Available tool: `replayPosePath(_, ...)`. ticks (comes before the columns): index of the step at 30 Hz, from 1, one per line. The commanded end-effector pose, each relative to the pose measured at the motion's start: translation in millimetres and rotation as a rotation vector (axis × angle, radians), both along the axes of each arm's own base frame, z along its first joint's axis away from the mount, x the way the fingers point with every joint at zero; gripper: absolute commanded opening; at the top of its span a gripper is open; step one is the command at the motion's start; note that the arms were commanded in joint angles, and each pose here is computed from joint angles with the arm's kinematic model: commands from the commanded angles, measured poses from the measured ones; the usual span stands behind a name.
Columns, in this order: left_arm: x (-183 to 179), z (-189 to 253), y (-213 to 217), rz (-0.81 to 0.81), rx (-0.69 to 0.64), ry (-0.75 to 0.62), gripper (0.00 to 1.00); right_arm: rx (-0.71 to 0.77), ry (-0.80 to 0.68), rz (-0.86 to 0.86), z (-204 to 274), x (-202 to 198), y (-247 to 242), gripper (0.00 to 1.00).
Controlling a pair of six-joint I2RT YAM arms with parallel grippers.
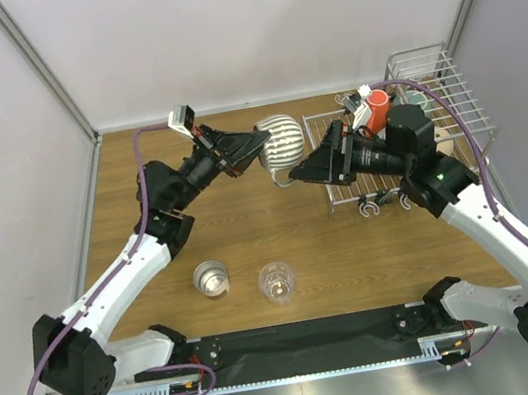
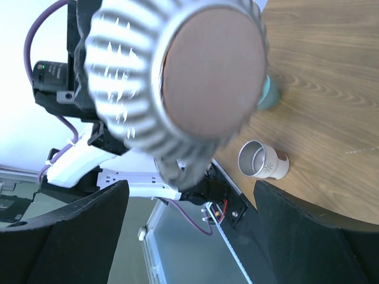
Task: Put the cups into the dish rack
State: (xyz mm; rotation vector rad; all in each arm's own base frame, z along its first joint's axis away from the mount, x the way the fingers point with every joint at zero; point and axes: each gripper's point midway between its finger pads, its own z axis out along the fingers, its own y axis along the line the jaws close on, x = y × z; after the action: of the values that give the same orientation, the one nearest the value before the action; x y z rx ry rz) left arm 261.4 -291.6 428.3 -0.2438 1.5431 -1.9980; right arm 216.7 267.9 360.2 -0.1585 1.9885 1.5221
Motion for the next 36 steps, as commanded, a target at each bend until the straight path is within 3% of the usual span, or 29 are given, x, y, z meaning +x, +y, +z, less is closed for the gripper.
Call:
replayPosePath(1,-24,66,5,-0.031,-0.216,-0.151,0.00,0.075,-0.076,0.039,32,-1,7,0.92)
replayPosePath(6,-30,62,-17,-0.105,-0.311,-0.099,0.01,0.080,-0.047,0.029,30,7,11,0.88)
replayPosePath(9,-35,66,-26,-0.132,-0.310,-0.123,0.00,0.088,-0.049,-0.005,31,12,10,0.80)
replayPosePath(12,-32,56,-30,-0.130,-0.290,-0.099,0.00,0.100,-0.065,-0.049,35,17,6,0.62)
replayPosePath(13,-32,55,-29,-0.125,-0.289,-0.097,0.00,0.097,-0.072,-0.078,36,20,4,0.37)
replayPosePath(16,-30,39,-32,-0.122,-0.241,-0.067,0.00,0.055,-0.061,-0.136,26,31,0,0.00)
replayPosePath(17,-31,36,-33,-0.122,-0.226,-0.066,0.03,0.041,-0.052,-0.143,22,33,0,0.00)
replayPosePath(18,-29,32,-33,-0.113,-0.205,-0.072,0.36,0.027,-0.041,-0.153,17,35,-1,0.00)
replayPosePath(19,-25,21,-36,-0.112,-0.158,-0.041,0.56,0.008,-0.046,-0.187,13,41,-4,0.00)
replayPosePath(21,-21,17,-24,-0.062,-0.112,-0.068,0.72,-0.024,-0.035,-0.204,3,47,-5,0.00)
replayPosePath(23,-13,-1,-17,-0.031,-0.018,-0.018,0.81,-0.067,-0.044,-0.244,-5,55,-10,0.00)
replayPosePath(24,-9,2,1,0.032,0.023,-0.057,0.96,-0.080,-0.047,-0.253,-8,57,-11,0.00)
replayPosePath(25,0,-25,7,0.062,0.120,0.036,1.00,-0.089,-0.055,-0.280,-8,63,-14,0.00)
replayPosePath(27,6,-24,37,0.173,0.216,-0.009,1.00,-0.131,-0.067,-0.305,-15,71,-17,0.00)
replayPosePath(28,8,-43,46,0.196,0.308,0.073,1.00,-0.155,-0.087,-0.345,-14,79,-22,0.00)
replayPosePath(30,15,-58,69,0.278,0.435,0.081,1.00,-0.269,-0.085,-0.411,-35,98,-32,0.00)
replayPosePath(31,11,-81,76,0.284,0.526,0.159,1.00,-0.314,-0.087,-0.440,-42,108,-37,0.00)
replayPosePath(36,6,-92,99,0.334,0.756,0.149,0.97,-0.645,-0.165,-0.664,-73,168,-80,0.00)
